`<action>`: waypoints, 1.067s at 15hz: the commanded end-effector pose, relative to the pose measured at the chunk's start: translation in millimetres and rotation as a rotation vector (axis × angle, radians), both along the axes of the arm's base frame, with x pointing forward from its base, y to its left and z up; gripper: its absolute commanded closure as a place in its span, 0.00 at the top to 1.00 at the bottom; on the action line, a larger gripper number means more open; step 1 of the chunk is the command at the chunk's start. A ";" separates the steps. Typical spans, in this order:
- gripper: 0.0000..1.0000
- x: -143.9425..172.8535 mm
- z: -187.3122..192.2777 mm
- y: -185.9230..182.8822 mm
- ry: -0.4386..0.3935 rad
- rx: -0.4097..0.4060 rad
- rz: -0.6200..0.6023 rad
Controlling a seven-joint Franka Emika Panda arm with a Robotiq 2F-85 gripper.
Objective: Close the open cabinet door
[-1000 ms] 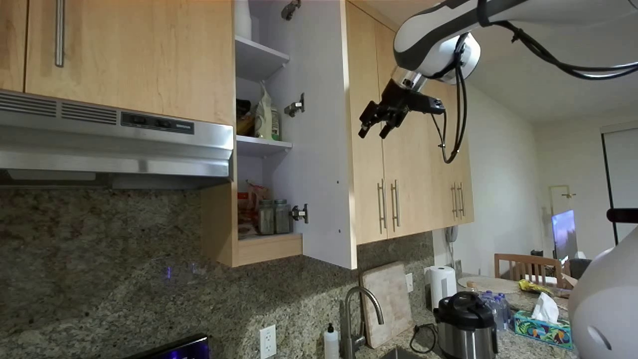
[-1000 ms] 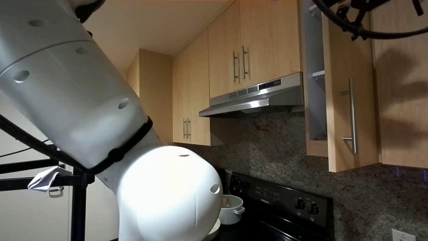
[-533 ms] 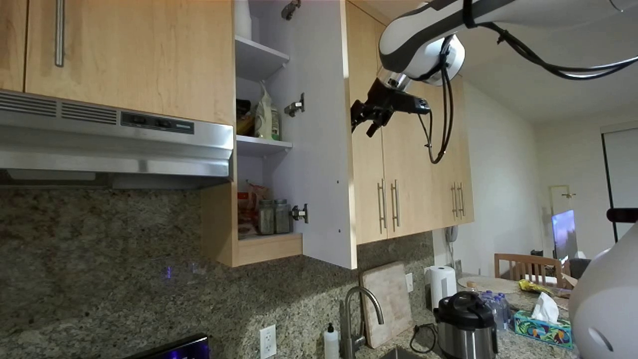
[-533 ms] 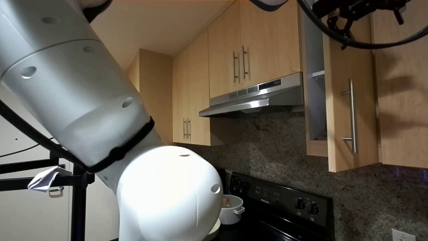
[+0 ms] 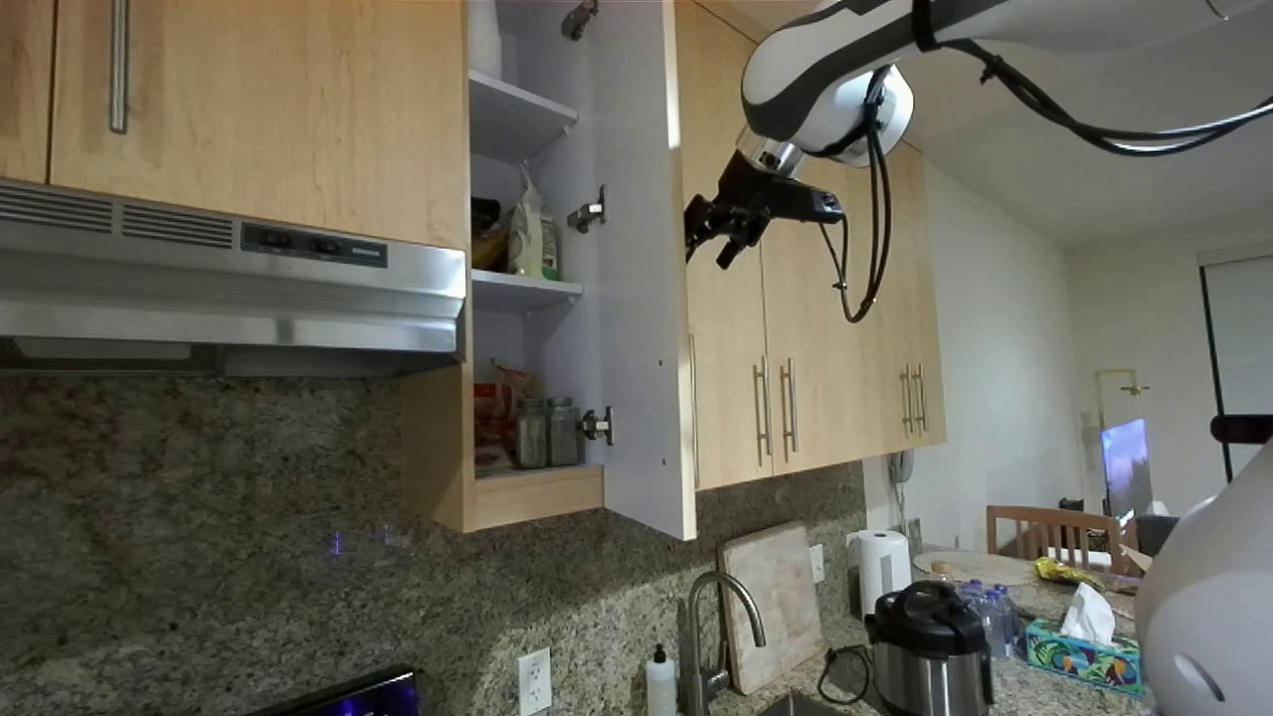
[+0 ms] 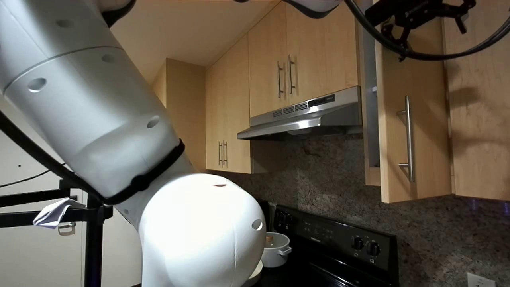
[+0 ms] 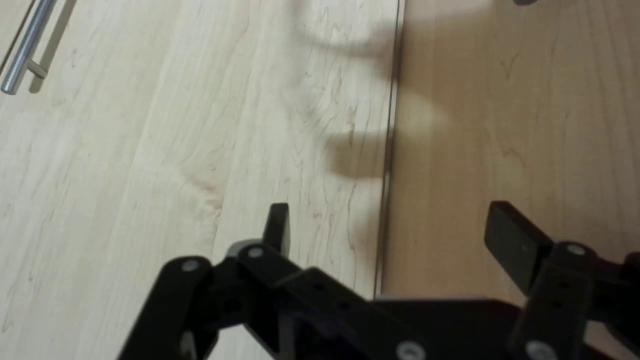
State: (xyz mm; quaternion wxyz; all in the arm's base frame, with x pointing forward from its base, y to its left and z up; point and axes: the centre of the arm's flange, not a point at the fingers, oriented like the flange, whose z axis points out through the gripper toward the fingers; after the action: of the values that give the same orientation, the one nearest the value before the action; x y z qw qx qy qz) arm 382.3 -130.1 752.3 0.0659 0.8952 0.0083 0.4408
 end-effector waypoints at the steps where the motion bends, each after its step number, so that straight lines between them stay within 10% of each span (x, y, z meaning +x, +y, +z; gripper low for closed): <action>1: 1.00 8.2 1.8 13.3 -0.025 0.015 0.002; 16: 1.00 32.3 -1.0 58.2 0.009 -0.025 0.076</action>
State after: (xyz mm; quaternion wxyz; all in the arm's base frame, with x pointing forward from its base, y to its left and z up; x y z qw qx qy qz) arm 402.6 -87.5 747.1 0.0678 0.8986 0.0456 0.4310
